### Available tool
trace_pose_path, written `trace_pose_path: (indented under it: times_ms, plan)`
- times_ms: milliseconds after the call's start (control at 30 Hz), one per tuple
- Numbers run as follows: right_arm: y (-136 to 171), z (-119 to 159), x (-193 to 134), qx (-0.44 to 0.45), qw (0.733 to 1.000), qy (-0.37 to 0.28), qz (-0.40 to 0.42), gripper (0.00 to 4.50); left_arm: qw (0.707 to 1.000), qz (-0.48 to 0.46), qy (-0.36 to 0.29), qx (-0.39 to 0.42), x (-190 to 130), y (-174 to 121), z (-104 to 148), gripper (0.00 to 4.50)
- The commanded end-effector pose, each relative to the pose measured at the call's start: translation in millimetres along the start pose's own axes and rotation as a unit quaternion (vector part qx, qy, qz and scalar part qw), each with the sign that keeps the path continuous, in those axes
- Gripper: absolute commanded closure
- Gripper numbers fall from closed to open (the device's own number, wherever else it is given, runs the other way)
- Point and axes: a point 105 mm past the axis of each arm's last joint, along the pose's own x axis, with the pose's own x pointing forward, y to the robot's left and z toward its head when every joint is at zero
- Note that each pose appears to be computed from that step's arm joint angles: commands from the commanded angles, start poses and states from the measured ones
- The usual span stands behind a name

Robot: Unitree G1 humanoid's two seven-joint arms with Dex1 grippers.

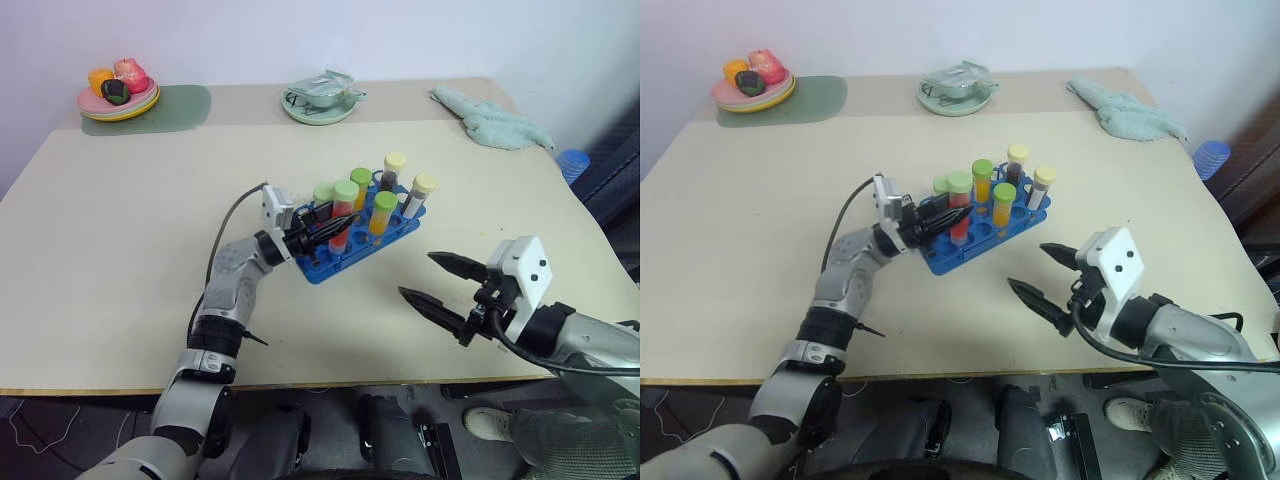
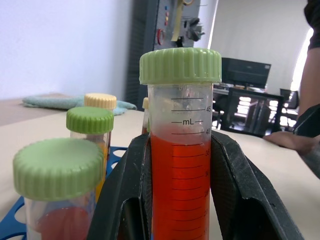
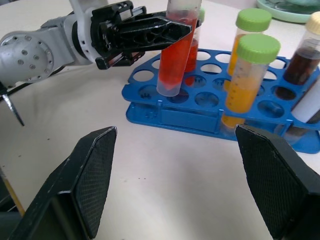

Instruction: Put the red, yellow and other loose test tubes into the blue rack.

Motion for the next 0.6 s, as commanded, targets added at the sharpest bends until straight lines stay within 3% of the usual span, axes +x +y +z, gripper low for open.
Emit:
trace_pose_path:
  times_ms: [33, 600]
  plan:
    - [3.6, 11.3, -2.8, -0.021, 1.000, -0.022, -0.001, 0.63, 1.000, -0.002, -0.011, 0.028, 9.3, -3.8, 5.0, 3.25]
    - [5.3, 17.4, -0.3, -0.024, 0.999, -0.027, -0.002, 0.63, 0.998, 0.037, 0.019, 0.045, 9.5, 0.6, -12.6, 3.25]
